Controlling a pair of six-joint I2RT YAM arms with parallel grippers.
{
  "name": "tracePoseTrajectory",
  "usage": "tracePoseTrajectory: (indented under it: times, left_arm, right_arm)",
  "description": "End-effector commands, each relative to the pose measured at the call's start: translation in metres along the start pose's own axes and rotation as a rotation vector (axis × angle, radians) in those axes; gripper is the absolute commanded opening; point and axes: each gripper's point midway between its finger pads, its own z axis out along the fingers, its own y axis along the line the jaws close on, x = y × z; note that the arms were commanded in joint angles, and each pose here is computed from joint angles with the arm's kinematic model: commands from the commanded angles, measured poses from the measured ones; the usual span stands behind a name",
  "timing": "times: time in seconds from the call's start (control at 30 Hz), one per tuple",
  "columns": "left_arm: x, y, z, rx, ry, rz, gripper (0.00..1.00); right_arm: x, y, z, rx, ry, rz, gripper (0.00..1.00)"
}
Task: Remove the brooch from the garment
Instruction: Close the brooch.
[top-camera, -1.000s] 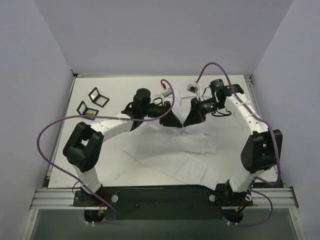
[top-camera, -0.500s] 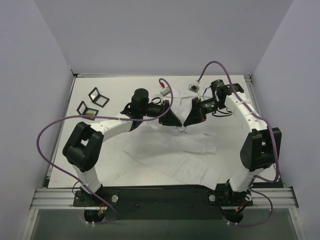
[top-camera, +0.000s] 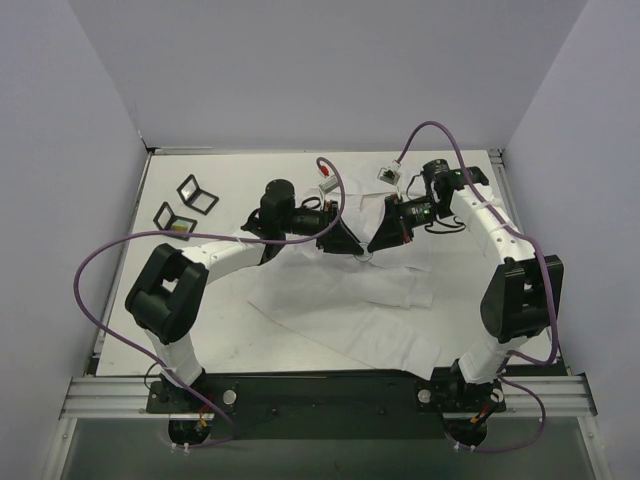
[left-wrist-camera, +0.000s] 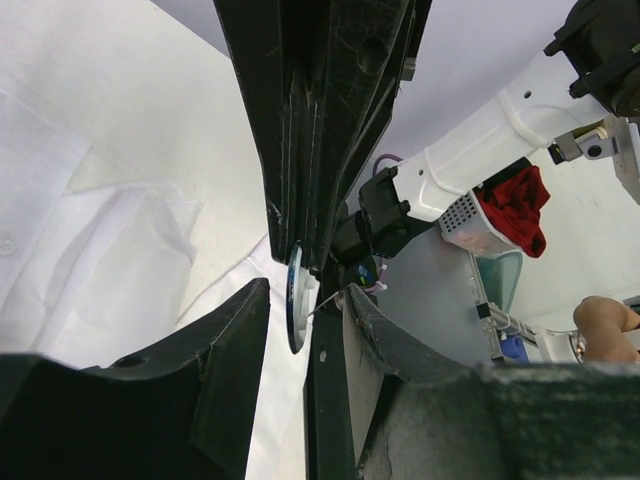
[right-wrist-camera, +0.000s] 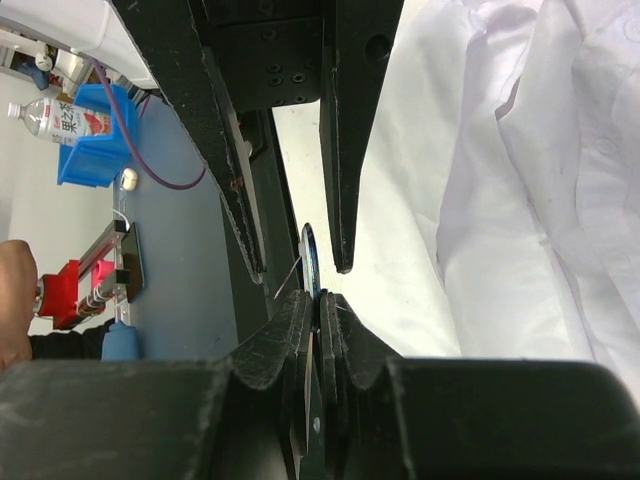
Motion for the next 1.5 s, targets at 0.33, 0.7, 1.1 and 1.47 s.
tracePoseTrajectory:
  times: [0.33, 0.7, 1.1, 1.47]
  left_arm:
    - [-0.009, -0.028, 0.001, 0.087, -0.012, 0.08, 0.41]
    - [-0.006, -0.024, 0.004, 0.071, -0.003, 0.078, 0.38]
    - [-0.005, -0.018, 0.008, 0.042, 0.006, 0.071, 0.39]
    - [-0.011, -0.021, 0.003, 0.058, -0.022, 0.072, 0.38]
  right_arm:
    - [-0.015, 0.011, -0.009, -0.059, -0.065, -0.005, 0.0]
    - [-0.016, 0.012, -0.009, -0.058, -0.065, -0.008, 0.0]
    - [-0.016, 0.012, -0.009, -0.058, -0.063, -0.006, 0.0]
    - [-0.015, 0.012, -0.009, -0.054, -0.06, -0.006, 0.0]
